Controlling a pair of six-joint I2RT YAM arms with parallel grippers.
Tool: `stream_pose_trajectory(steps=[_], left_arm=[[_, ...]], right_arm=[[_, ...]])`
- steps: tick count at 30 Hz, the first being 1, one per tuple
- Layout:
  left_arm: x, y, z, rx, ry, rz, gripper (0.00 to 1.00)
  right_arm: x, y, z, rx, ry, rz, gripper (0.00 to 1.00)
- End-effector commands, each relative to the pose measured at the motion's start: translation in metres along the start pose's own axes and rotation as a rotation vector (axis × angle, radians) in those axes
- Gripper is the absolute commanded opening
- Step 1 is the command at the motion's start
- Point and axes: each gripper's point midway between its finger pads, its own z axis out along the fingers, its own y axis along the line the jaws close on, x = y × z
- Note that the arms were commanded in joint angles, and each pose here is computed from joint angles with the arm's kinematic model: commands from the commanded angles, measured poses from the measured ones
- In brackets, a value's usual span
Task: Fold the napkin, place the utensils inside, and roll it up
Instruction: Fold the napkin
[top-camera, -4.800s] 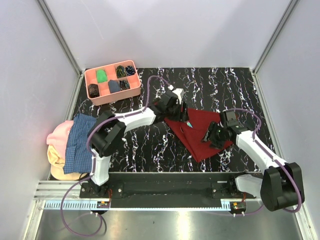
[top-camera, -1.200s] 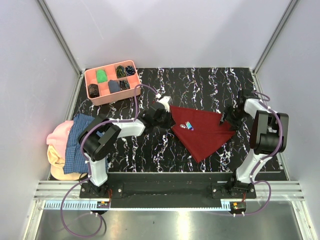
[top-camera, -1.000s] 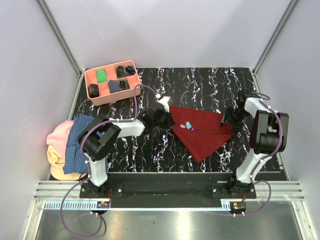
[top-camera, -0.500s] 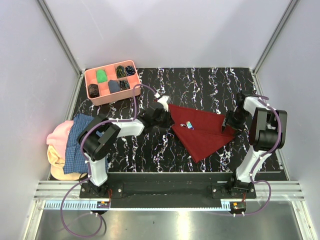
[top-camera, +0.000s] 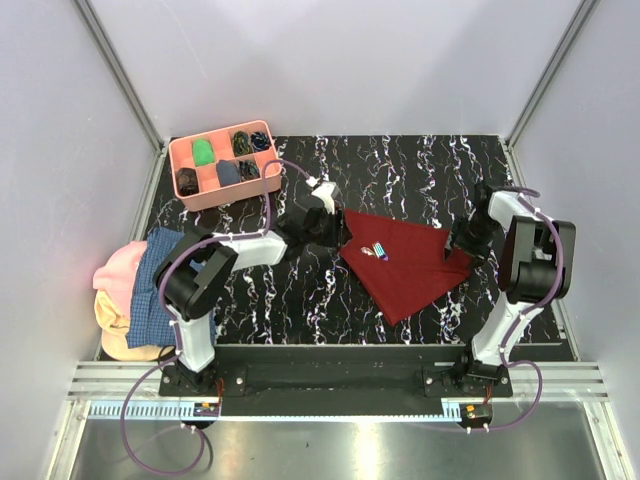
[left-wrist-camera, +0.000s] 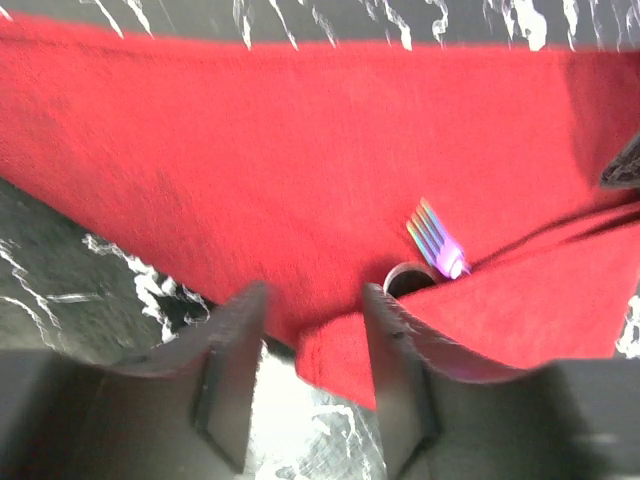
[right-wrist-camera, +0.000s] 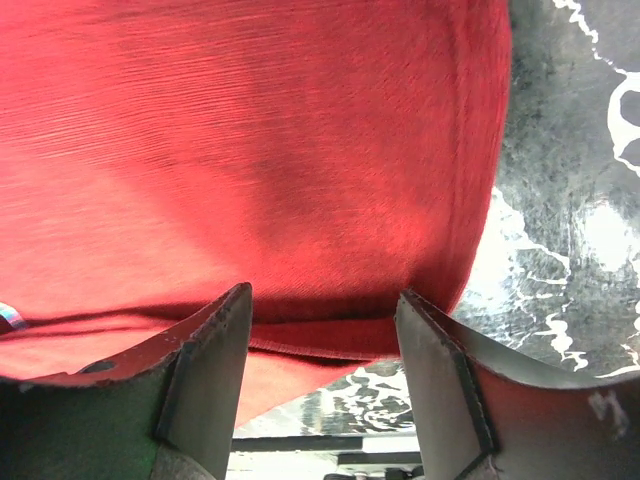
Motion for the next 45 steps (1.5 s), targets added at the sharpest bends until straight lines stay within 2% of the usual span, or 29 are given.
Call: stream_pose_trajectory(steps=[1, 2, 4, 6, 10, 19, 27, 34, 37, 40, 41, 44, 45], left_arm=[[-0.051, -0.004, -0.006, -0.007, -0.116, 0.029, 0.54], [-0.055, 0.000, -0.007, -0.016, -0.123, 0.023, 0.59], [-0.059, 0.007, -0.010, -0.041, -0.131, 0.013, 0.63], [-0.059, 0.020, -0.013, -0.069, -0.132, -0.019, 0.64], [-0.056, 0.050, -0.015, -0.123, -0.125, -0.115, 0.63], [-0.067, 0.096, 0.003, -0.194, -0.155, -0.301, 0.54], [-0.059, 0.118, 0.032, -0.194, -0.141, -0.415, 0.53], [-0.056, 0.134, 0.040, -0.169, -0.165, -0.489, 0.53], [-0.060, 0.135, 0.042, -0.148, -0.188, -0.493, 0.49], [-0.067, 0.129, 0.045, -0.101, -0.202, -0.471, 0.34], [-0.067, 0.124, 0.046, -0.072, -0.197, -0.464, 0.25], [-0.076, 0.114, 0.045, -0.015, -0.218, -0.437, 0.09], [-0.077, 0.112, 0.044, -0.006, -0.224, -0.429, 0.00]], right_arm=[[-0.028, 0.024, -0.056, -0.127, -0.178, -0.012, 0.68], [-0.031, 0.027, -0.064, -0.144, -0.205, -0.012, 0.68], [-0.031, 0.035, -0.085, -0.193, -0.261, -0.024, 0.68], [-0.030, 0.043, -0.106, -0.244, -0.326, -0.033, 0.67], [-0.006, 0.077, -0.125, -0.400, -0.354, -0.082, 0.68], [0.046, 0.104, -0.114, -0.515, -0.304, -0.114, 0.66], [0.060, 0.104, -0.107, -0.540, -0.278, -0.109, 0.66], [0.068, 0.110, -0.107, -0.553, -0.260, -0.132, 0.66], [0.072, 0.114, -0.105, -0.562, -0.245, -0.149, 0.65], [0.083, 0.123, -0.101, -0.571, -0.216, -0.188, 0.65], [0.087, 0.127, -0.100, -0.574, -0.203, -0.198, 0.65], [0.107, 0.145, -0.093, -0.605, -0.145, -0.233, 0.64], [0.113, 0.152, -0.089, -0.616, -0.135, -0.247, 0.63]])
